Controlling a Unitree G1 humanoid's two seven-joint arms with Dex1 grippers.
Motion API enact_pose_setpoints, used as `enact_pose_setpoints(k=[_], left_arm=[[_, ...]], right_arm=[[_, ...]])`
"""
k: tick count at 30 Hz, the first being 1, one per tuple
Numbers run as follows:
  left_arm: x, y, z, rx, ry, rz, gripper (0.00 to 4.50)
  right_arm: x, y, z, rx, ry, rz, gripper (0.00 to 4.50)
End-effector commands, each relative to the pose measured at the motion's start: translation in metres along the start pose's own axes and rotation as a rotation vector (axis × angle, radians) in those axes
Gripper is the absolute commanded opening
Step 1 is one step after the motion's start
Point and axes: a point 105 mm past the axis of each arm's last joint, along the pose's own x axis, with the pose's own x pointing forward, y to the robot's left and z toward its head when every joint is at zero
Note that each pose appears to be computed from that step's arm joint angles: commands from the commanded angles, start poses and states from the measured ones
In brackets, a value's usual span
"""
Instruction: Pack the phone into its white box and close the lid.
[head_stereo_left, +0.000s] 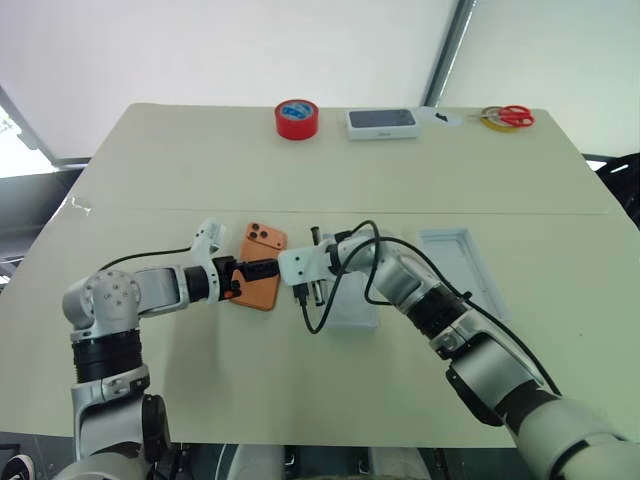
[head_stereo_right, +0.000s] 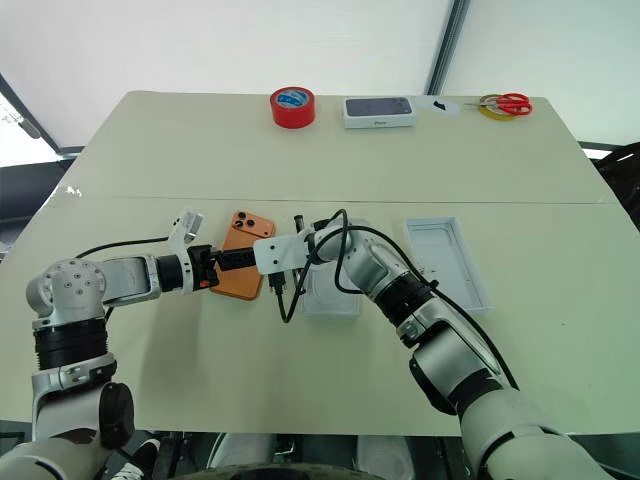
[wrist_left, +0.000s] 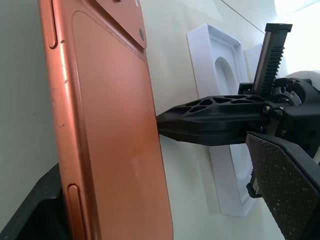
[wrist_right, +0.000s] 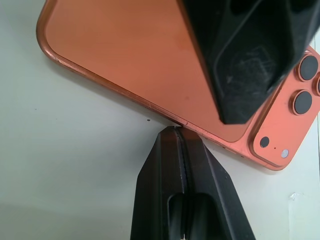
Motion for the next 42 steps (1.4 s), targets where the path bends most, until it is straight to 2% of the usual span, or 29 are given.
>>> enact_pose_setpoints(k=[1, 4, 5, 7, 17, 20, 23, 30, 32, 35, 36, 37, 38, 39, 40, 42], left_arm=[[-0.003, 0.017, -0.010, -0.059, 0.012, 0.042, 4.47], [-0.003, 0.020, -0.012, -0.079, 0.010, 0.032, 3.69], [-0.004, 0.020, -0.013, -0.076, 0.012, 0.029, 3.31], [-0.003, 0.017, -0.012, -0.072, 0.012, 0.010, 2.25], [-0.005, 0.024, -0.016, -0.106, 0.018, 0.023, 2.25], [-0.005, 0.023, -0.013, -0.118, 0.005, 0.014, 1.43], [-0.006, 0.023, -0.013, -0.125, 0.002, 0.009, 0.06], [-0.009, 0.017, -0.012, -0.129, -0.032, -0.041, 0.01], [-0.011, 0.012, -0.006, -0.120, -0.079, -0.071, 0.01], [-0.017, 0.002, 0.003, -0.129, -0.155, -0.167, 0.01], [-0.020, -0.004, 0.007, -0.152, -0.189, -0.219, 0.00], [-0.022, -0.008, 0.009, -0.146, -0.209, -0.244, 0.00], [-0.024, -0.011, 0.009, -0.140, -0.221, -0.256, 0.00], [-0.025, -0.016, 0.010, -0.150, -0.236, -0.289, 0.00], [-0.026, -0.019, 0.008, -0.151, -0.242, -0.306, 0.00], [-0.026, -0.022, 0.005, -0.103, -0.258, -0.290, 0.00]], right_arm=[[0.001, 0.001, 0.006, -0.013, -0.020, -0.002, 0.00], [0.001, 0.002, 0.004, -0.016, -0.016, 0.000, 0.00], [0.001, 0.002, 0.004, -0.013, -0.015, -0.001, 0.00], [0.001, 0.001, 0.006, -0.022, -0.019, -0.002, 0.00], [0.000, -0.001, 0.005, -0.031, -0.016, -0.014, 0.00], [0.000, -0.002, 0.005, -0.032, -0.014, -0.018, 0.00], [0.000, -0.001, 0.005, -0.029, -0.015, -0.017, 0.00], [-0.002, -0.006, 0.006, -0.011, -0.038, -0.047, 0.00], [-0.010, -0.018, 0.021, 0.043, -0.139, -0.107, 0.00], [-0.040, -0.033, 0.047, 0.264, -0.399, -0.110, 0.00], [-0.054, -0.030, 0.051, 0.294, -0.475, -0.078, 0.52], [-0.065, -0.023, 0.050, 0.287, -0.511, -0.046, 0.72], [-0.073, -0.017, 0.049, 0.274, -0.526, -0.027, 1.14], [-0.079, -0.004, 0.042, 0.240, -0.488, 0.005, 1.71], [-0.084, 0.006, 0.036, 0.223, -0.458, 0.034, 2.09], [-0.096, 0.019, 0.030, 0.210, -0.429, 0.045, 2.09]])
